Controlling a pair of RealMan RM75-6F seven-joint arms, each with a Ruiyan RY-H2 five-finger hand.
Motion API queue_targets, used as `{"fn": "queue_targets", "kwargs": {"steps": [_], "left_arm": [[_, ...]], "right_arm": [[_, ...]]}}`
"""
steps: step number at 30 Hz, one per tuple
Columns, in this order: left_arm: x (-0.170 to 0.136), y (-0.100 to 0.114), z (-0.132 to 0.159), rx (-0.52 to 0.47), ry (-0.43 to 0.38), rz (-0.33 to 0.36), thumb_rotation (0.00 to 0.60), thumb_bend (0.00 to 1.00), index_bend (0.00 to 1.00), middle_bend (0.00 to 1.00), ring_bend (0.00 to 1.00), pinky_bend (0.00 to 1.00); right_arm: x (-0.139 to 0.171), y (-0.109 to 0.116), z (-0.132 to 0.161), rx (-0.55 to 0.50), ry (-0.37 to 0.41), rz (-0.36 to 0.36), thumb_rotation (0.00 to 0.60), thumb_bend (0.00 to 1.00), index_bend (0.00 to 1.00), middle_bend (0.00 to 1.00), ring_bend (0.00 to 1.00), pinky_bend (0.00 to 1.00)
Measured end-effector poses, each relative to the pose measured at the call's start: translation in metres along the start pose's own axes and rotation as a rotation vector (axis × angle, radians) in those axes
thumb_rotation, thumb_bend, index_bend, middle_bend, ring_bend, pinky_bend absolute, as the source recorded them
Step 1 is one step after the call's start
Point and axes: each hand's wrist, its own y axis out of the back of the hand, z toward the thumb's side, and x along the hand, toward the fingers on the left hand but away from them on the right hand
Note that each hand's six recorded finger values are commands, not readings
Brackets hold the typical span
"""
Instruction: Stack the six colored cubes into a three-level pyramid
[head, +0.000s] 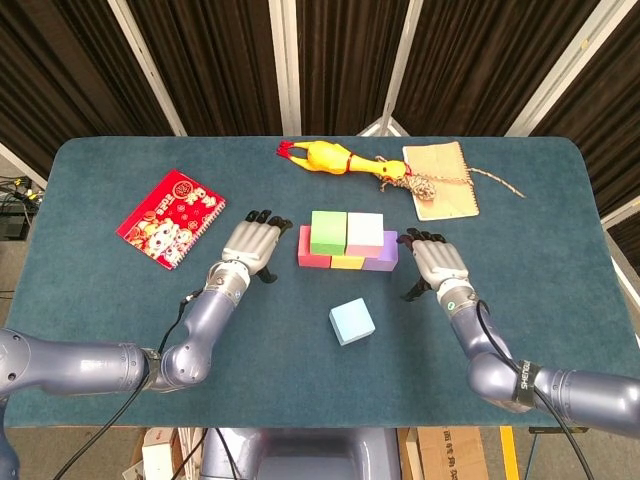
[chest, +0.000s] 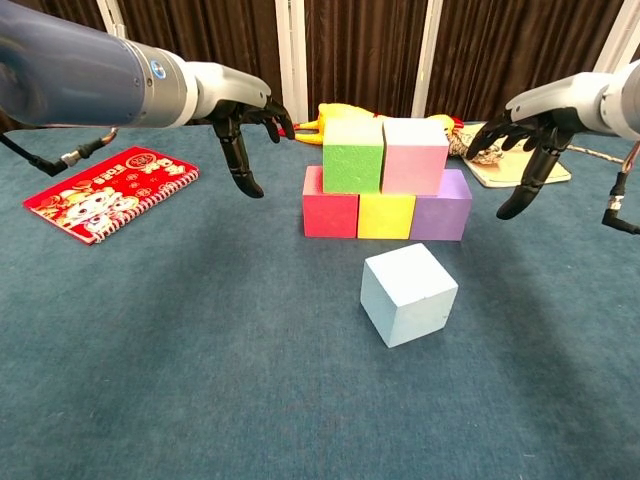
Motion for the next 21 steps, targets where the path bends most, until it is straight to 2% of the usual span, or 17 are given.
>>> {"fn": "queue_targets", "kwargs": {"steps": [21], "left_arm": [[0.008, -0.012, 0.015, -0.005, -0.016, -0.005, 0.600, 0.24, 0.16, 0.11, 0.02, 0.03]], "right_arm": [[0.002, 0.001, 0.012, -0.003, 0.028, 0.004, 0.600, 0.15, 0.18, 0.07, 0.00, 0.00]]}}
